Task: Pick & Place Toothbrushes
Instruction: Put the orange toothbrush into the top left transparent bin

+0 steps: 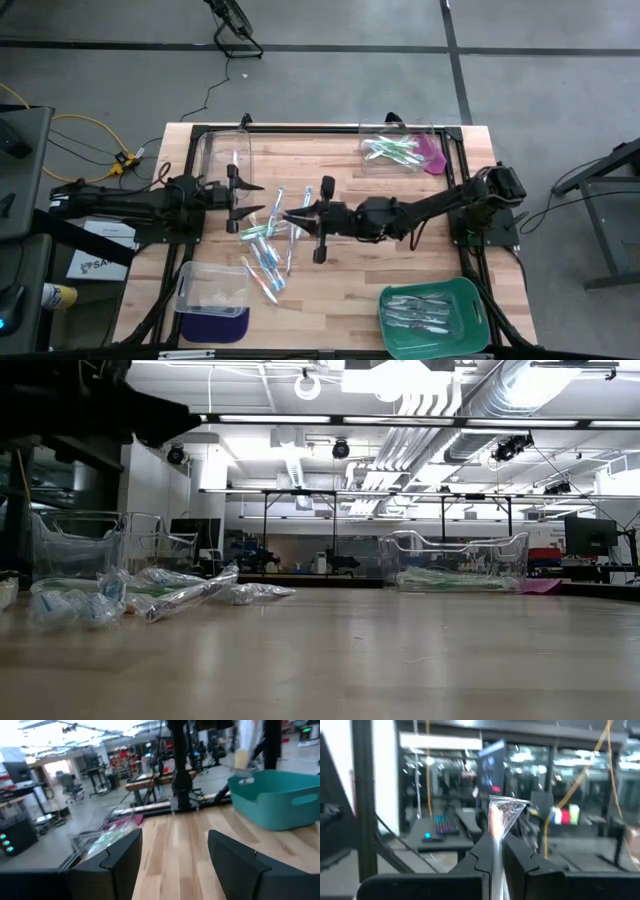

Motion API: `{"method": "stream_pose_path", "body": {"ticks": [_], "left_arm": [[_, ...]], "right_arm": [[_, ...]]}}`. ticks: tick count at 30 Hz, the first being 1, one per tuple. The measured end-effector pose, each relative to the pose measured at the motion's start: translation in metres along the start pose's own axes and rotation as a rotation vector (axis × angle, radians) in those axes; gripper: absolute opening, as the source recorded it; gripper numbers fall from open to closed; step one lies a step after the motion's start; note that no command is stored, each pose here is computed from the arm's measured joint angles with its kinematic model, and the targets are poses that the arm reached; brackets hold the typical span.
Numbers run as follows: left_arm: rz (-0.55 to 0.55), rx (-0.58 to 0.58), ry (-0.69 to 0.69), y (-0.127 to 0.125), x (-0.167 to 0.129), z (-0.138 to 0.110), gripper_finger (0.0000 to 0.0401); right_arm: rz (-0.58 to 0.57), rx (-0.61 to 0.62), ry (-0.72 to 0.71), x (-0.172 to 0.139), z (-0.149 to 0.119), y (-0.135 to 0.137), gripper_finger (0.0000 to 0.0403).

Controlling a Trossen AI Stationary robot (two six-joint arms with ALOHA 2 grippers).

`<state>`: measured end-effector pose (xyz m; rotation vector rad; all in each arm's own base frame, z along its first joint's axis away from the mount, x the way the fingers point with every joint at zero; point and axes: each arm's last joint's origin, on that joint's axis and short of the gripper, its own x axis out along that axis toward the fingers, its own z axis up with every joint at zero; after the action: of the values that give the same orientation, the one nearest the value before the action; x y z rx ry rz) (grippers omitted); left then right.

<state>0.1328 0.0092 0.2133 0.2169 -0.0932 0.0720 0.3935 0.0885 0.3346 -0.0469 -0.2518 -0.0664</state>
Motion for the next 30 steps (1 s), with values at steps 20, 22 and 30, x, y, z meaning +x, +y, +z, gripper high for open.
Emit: {"method": "stream_pose_path", "body": {"ticks": [20, 22, 30], "left_arm": [[-0.087, -0.041, -0.267, -0.021, 0.043, 0.012, 0.0221], [-0.092, -0.041, -0.252, -0.022, 0.051, 0.014, 0.0221], [-0.124, -0.073, -0.182, -0.027, 0.085, 0.013, 0.0221]], "right_arm": [[0.056, -0.061, -0.03, 0.022, -0.042, -0.034, 0.0021], [0.056, -0.064, -0.029, 0.023, -0.043, -0.038, 0.0021], [0.082, -0.049, -0.049, 0.025, -0.046, -0.043, 0.0022]]}}
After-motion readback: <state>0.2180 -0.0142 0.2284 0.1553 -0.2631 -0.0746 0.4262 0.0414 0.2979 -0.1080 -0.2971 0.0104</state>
